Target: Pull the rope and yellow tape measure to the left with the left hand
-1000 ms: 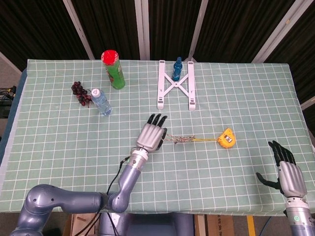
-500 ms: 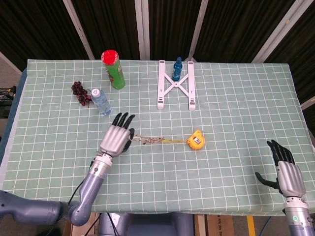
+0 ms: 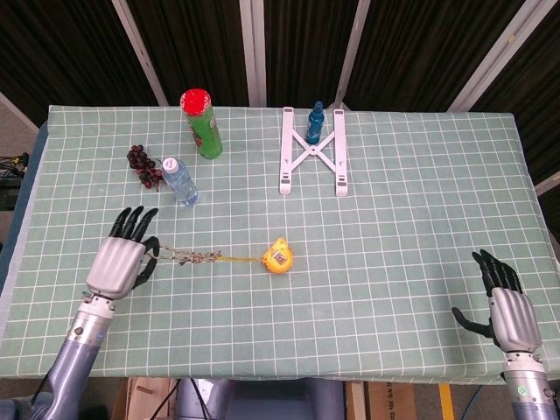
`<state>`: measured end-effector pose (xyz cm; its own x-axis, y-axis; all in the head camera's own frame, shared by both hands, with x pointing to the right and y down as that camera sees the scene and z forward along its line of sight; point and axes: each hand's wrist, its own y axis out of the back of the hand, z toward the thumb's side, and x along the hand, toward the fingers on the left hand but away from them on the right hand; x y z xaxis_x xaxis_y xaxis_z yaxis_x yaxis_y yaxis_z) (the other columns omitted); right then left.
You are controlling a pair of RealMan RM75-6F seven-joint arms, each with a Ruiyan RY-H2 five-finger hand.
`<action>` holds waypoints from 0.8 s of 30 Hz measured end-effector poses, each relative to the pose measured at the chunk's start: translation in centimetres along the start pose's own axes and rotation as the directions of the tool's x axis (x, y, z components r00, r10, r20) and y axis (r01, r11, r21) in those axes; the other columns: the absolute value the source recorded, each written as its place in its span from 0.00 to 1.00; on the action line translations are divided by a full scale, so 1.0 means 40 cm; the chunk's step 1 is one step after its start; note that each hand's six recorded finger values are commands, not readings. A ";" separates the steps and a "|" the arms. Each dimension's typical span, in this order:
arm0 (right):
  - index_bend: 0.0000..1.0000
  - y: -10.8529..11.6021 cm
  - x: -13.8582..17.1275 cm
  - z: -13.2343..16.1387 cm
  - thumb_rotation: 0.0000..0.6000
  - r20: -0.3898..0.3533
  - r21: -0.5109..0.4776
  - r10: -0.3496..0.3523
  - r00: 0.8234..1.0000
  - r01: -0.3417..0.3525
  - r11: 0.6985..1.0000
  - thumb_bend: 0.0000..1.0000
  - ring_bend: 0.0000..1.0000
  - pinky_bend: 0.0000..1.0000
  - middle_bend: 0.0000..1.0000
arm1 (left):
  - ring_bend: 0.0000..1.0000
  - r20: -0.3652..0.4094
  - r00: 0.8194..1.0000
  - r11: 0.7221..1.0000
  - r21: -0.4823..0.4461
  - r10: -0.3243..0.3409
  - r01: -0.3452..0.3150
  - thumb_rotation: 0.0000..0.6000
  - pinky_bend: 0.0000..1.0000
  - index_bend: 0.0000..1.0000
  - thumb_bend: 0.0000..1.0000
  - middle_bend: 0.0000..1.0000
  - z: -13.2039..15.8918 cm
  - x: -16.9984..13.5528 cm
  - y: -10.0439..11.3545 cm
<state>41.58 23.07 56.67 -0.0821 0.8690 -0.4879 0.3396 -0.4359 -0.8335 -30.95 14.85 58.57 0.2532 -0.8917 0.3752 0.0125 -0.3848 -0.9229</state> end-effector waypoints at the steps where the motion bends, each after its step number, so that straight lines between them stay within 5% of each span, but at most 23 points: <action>1: 0.00 0.000 0.001 0.001 1.00 -0.002 0.003 -0.001 1.000 0.001 1.000 0.27 0.00 0.00 0.00 | 0.00 -0.016 1.000 1.000 0.002 0.002 -0.001 1.00 0.00 0.56 0.51 0.07 -0.023 -0.012 0.002; 13: 0.00 0.002 0.008 0.005 1.00 -0.015 0.025 -0.011 1.000 0.012 1.000 0.27 0.00 0.00 0.00 | 0.00 -0.147 0.989 0.999 0.041 0.032 -0.027 1.00 0.00 0.56 0.51 0.07 -0.218 -0.090 0.032; 24: 0.00 0.002 0.010 0.002 1.00 -0.014 0.030 -0.009 1.000 0.010 1.000 0.27 0.00 0.00 0.00 | 0.00 -0.227 0.972 0.997 0.060 0.061 -0.049 1.00 0.00 0.48 0.46 0.03 -0.300 -0.121 0.054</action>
<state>41.51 23.36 56.38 -0.0724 0.8762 -0.4765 0.3109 -0.4341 -0.8455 -43.76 15.46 55.81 0.0271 -0.9444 0.3276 0.0576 -0.3257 -0.9437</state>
